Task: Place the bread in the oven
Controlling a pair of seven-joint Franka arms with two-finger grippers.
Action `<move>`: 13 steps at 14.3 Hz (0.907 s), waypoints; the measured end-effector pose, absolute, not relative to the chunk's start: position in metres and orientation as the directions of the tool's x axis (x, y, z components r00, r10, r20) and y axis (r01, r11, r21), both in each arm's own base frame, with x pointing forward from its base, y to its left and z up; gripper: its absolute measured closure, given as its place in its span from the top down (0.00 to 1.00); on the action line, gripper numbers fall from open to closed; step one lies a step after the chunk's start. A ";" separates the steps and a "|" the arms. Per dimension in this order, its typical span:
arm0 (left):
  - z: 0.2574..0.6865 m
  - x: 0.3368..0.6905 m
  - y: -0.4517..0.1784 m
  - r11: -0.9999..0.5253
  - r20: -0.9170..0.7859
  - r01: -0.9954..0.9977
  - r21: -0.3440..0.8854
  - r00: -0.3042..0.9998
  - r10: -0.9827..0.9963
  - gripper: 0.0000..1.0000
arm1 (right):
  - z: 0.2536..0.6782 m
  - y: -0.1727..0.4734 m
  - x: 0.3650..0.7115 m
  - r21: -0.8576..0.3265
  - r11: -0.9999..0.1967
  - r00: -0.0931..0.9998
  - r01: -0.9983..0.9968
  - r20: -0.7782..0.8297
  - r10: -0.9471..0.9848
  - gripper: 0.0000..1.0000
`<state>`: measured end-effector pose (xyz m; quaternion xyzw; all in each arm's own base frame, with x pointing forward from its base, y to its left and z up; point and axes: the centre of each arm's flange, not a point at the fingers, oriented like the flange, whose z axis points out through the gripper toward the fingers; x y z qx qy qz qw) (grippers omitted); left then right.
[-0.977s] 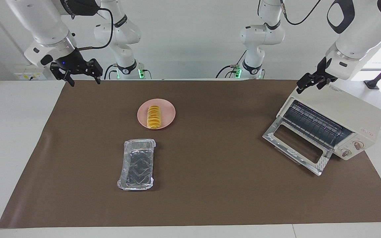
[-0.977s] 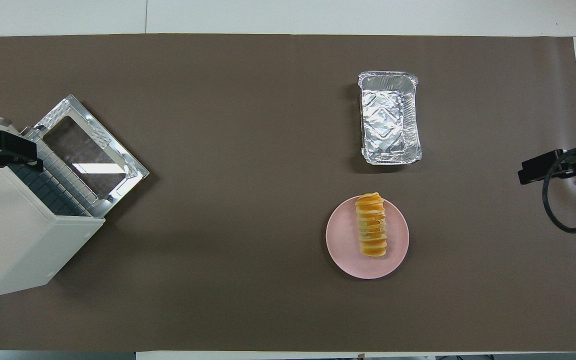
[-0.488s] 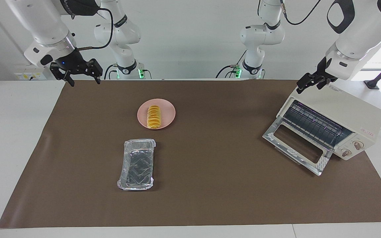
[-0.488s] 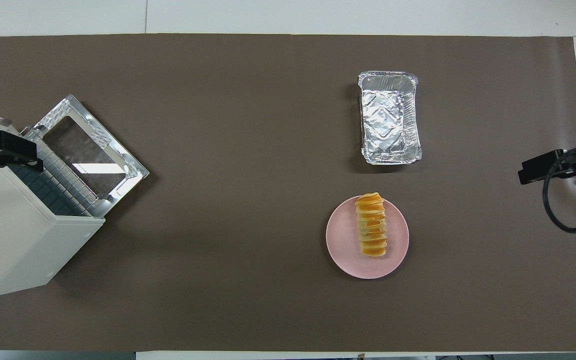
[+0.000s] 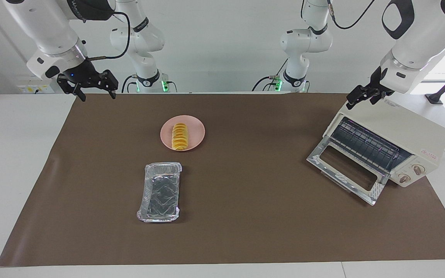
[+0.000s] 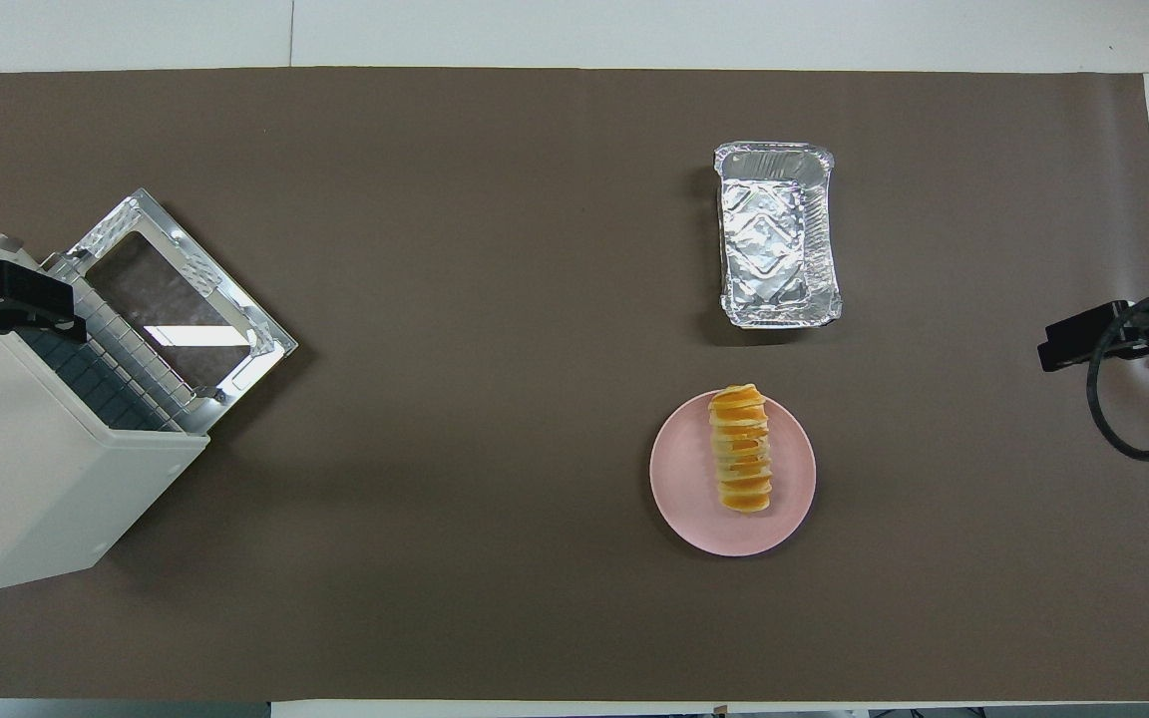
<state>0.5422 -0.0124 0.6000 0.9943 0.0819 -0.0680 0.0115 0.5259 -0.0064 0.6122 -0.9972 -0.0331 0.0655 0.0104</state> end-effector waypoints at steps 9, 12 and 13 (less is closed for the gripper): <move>0.600 0.542 -0.012 -0.986 -0.137 0.165 0.012 0.977 0.161 1.00 | 0.546 0.072 0.505 0.012 -0.999 0.996 0.052 -0.072 0.051 1.00; 0.600 0.542 -0.012 -0.986 -0.137 0.165 0.012 0.977 0.161 1.00 | 0.517 0.102 0.506 0.019 -0.999 0.998 0.042 -0.055 0.041 1.00; 0.600 0.542 -0.012 -0.986 -0.137 0.165 0.012 0.977 0.161 1.00 | 0.505 0.108 0.508 0.017 -0.999 0.998 0.038 -0.056 0.037 1.00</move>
